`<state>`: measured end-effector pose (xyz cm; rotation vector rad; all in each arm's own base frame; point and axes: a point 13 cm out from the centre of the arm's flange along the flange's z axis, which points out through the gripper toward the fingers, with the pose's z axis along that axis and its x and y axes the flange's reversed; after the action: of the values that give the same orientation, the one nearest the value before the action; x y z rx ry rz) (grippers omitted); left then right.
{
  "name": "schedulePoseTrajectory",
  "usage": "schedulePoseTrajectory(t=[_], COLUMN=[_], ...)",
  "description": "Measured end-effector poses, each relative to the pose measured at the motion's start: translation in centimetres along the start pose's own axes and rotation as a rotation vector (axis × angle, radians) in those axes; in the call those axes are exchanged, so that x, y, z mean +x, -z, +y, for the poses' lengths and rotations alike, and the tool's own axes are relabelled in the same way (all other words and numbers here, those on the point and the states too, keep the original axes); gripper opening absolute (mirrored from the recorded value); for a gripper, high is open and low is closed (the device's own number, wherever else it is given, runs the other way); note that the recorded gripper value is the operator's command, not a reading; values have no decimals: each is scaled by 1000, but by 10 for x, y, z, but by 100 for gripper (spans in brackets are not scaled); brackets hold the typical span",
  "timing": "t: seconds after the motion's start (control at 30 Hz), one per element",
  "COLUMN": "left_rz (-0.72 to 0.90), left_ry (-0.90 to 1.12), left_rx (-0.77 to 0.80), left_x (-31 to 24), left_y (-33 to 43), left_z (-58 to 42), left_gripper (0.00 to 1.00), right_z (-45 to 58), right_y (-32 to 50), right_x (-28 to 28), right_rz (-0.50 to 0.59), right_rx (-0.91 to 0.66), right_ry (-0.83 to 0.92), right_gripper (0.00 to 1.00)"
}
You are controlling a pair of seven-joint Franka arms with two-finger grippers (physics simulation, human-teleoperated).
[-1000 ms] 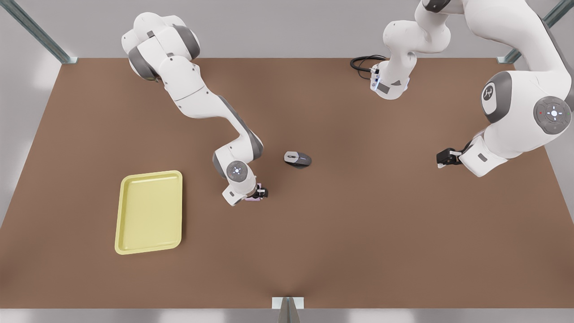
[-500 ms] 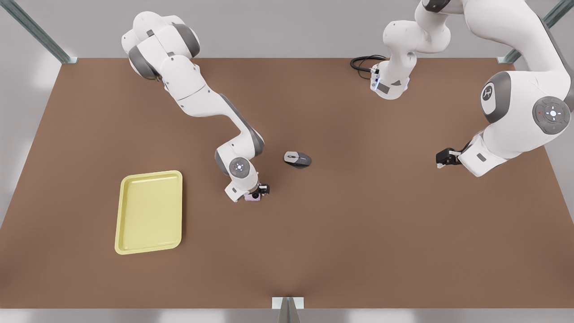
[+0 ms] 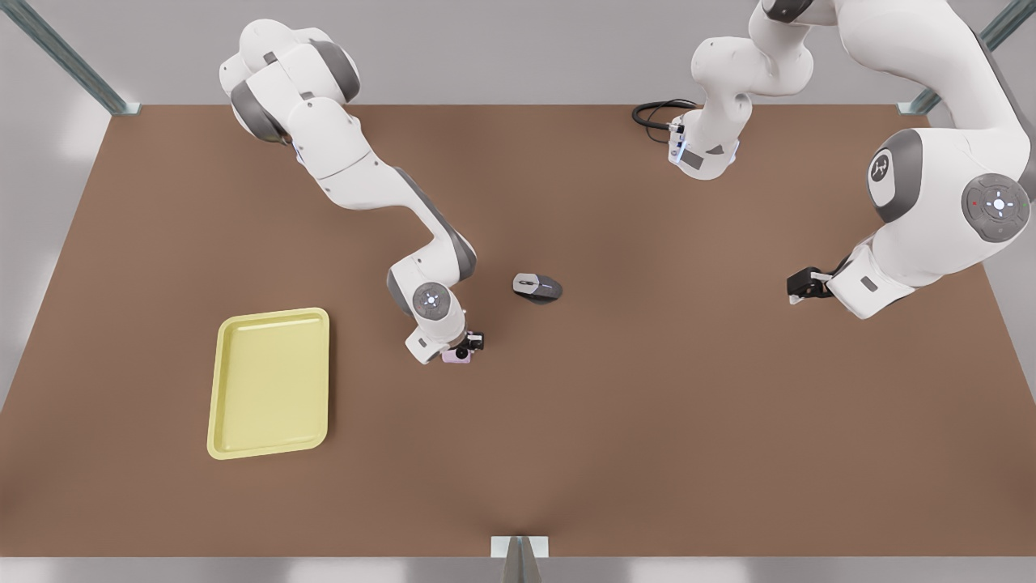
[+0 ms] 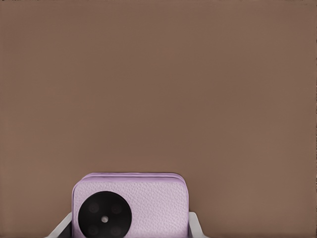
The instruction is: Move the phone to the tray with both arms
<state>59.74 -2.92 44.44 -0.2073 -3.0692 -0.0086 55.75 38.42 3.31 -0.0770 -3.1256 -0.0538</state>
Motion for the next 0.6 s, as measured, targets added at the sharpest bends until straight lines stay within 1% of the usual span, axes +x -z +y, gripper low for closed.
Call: schedulePoseTrajectory(t=[0.13, 0.23, 0.3, 0.43, 0.53, 0.6], left_rz=[-2, -2, -3, -4, -3, -1], left_ry=[-1, 0, 0, -1, -2, -3], left_rx=[0, 1, 1, 2, 3, 3], left_x=[0, 0, 0, 1, 1, 1], left_y=[1, 1, 2, 3, 3, 3], left_z=[0, 0, -1, -3, -6, -8], left_gripper=[100, 100, 100, 100, 100, 100], right_z=[-4, -33, -81, -195, -294, -343], right_y=[16, 35, 51, 76, 75, 72], right_x=[-8, -25, -50, -81, -85, -81], right_rz=[-14, -25, -31, -22, 13, 33], right_rx=[-8, -12, -11, 2, 14, 16], right_ry=[-5, -39, -93, -184, -240, -246], right_gripper=[78, 78, 78, 78, 78, 78])
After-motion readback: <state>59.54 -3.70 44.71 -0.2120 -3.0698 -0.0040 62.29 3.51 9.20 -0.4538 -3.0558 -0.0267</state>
